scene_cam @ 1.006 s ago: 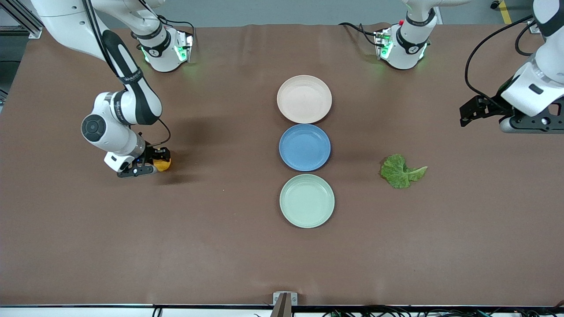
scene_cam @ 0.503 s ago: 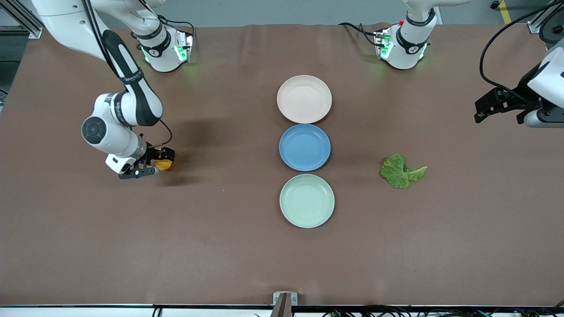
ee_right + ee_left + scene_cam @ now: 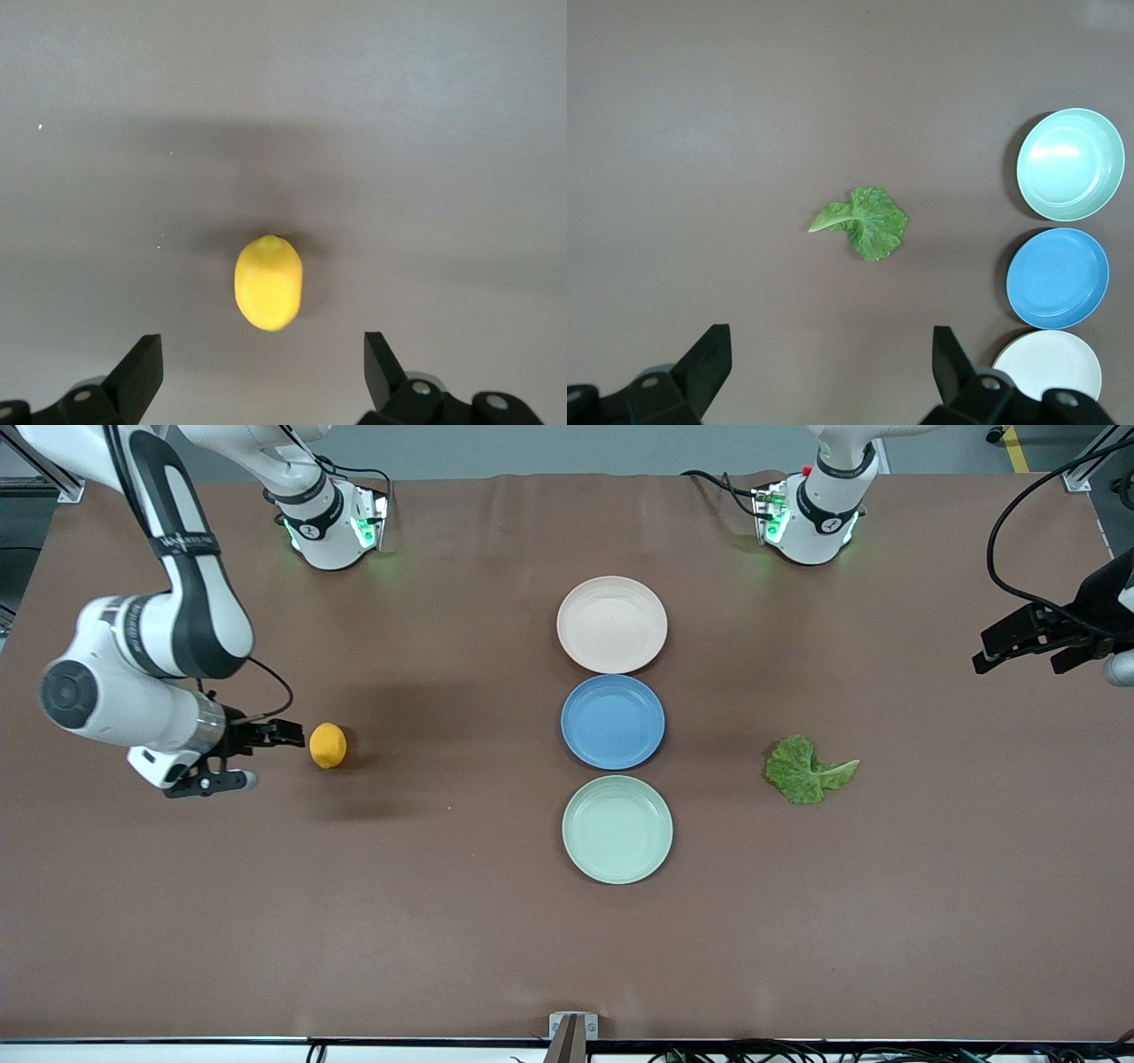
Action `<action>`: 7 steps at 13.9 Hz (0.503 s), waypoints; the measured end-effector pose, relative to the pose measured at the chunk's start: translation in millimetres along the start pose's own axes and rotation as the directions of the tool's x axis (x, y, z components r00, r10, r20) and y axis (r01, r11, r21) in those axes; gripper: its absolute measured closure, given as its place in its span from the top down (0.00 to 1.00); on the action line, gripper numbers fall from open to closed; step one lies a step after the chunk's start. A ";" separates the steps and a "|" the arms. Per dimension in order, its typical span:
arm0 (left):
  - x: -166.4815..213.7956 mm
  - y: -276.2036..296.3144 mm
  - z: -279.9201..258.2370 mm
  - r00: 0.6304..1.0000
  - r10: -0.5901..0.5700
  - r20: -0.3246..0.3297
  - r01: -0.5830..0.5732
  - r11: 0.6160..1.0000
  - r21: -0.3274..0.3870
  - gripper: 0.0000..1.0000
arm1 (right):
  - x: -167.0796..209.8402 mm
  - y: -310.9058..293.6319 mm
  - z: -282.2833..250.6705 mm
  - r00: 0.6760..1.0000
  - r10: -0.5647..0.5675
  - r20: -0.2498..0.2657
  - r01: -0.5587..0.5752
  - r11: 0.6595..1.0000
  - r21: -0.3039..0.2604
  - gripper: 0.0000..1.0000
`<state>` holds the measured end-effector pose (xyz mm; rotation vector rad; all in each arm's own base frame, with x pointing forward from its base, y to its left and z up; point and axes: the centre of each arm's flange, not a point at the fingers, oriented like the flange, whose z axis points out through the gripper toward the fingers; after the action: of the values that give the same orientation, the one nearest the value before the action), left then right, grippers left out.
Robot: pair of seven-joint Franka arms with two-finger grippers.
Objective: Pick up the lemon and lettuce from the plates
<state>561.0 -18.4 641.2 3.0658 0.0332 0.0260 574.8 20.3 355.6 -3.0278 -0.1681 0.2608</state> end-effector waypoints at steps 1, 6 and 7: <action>-0.4 0.4 -1.7 1.000 0.001 -0.003 -0.001 1.000 0.000 1.00 | -3.6 1.9 -11.0 1.000 0.002 0.005 -0.002 1.000 -0.007 1.00; -0.4 0.6 -4.0 1.000 0.001 -0.008 -0.001 1.000 0.000 1.00 | -14.7 7.1 -110.5 0.998 0.028 0.065 -0.023 0.997 -0.072 1.00; -0.4 0.6 -4.0 1.000 0.001 -0.008 -0.001 1.000 0.000 1.00 | -16.3 11.4 -129.8 0.998 0.037 0.057 -0.032 0.997 -0.074 1.00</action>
<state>560.5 -18.8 645.3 3.0656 0.0319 0.0389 582.8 -4.2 484.4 -3.1002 -0.1327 0.3530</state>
